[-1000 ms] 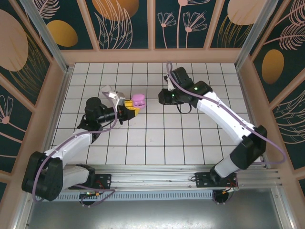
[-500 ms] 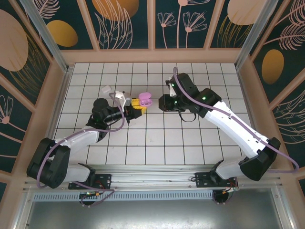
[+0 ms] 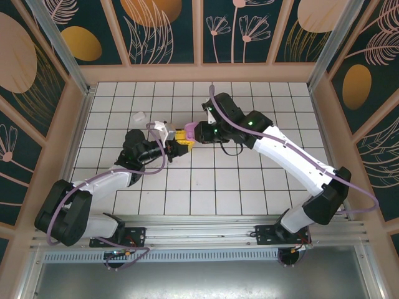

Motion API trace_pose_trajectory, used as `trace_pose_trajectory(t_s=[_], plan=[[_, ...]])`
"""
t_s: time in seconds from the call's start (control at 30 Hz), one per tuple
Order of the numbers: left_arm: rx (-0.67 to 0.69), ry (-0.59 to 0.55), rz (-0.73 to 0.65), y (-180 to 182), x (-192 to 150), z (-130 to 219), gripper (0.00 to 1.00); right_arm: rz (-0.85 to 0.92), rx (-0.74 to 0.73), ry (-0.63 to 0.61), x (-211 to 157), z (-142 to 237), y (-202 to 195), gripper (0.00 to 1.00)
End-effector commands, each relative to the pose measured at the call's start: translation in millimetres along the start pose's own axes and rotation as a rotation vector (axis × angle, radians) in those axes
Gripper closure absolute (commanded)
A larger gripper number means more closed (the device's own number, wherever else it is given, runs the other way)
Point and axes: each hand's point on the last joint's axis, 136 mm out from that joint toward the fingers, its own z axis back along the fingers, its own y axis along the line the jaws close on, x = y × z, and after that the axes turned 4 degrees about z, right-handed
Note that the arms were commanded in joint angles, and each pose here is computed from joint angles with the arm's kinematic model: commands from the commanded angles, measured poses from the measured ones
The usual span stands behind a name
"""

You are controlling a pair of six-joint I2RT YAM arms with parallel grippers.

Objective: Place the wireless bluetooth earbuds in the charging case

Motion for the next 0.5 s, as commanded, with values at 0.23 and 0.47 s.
trace_pose_trajectory(t_s=[0.23,0.47], plan=[[-0.007,0.005,-0.048,-3,6,-3,0.83,0.023,0.041,-0.018,14,-5,19,0.76],[0.014,0.004,-0.056,-2,7,0,0.83,0.038,0.035,0.017,8,-11,21,0.76]])
